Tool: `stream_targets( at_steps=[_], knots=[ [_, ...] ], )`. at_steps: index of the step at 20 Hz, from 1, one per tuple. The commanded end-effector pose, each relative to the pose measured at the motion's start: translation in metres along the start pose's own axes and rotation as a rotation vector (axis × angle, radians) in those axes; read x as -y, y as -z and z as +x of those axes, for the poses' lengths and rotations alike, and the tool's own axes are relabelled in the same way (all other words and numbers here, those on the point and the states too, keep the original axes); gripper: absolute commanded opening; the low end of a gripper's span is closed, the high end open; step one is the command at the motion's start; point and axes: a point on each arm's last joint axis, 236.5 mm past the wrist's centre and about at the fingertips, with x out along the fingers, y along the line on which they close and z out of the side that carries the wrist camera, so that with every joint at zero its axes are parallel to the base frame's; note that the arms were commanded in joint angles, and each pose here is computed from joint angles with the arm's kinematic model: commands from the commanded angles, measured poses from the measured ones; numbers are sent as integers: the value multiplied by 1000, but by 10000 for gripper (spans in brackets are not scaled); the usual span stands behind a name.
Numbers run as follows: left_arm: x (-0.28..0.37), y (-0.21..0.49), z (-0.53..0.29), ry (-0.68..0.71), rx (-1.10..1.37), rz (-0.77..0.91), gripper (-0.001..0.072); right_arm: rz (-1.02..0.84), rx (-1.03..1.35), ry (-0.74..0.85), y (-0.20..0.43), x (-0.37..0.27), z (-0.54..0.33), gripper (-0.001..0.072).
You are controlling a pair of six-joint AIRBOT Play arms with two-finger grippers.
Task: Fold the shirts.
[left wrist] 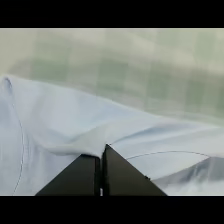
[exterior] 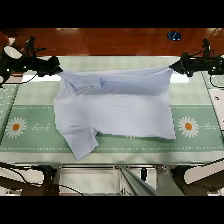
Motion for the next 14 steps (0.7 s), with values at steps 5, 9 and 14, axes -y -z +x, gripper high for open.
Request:
stream_targets(
  at_steps=[5,9,14],
  knots=[
    [-23,99,-21,44,-428,87,17,-57,-358,168,83,49,-40,16],
    [-49,142,3,-11,-503,46,18,-39,-423,265,115,81,-17,16],
    [-49,152,0,-10,-540,20,511,29,-377,277,112,78,-9,405]
  ],
)
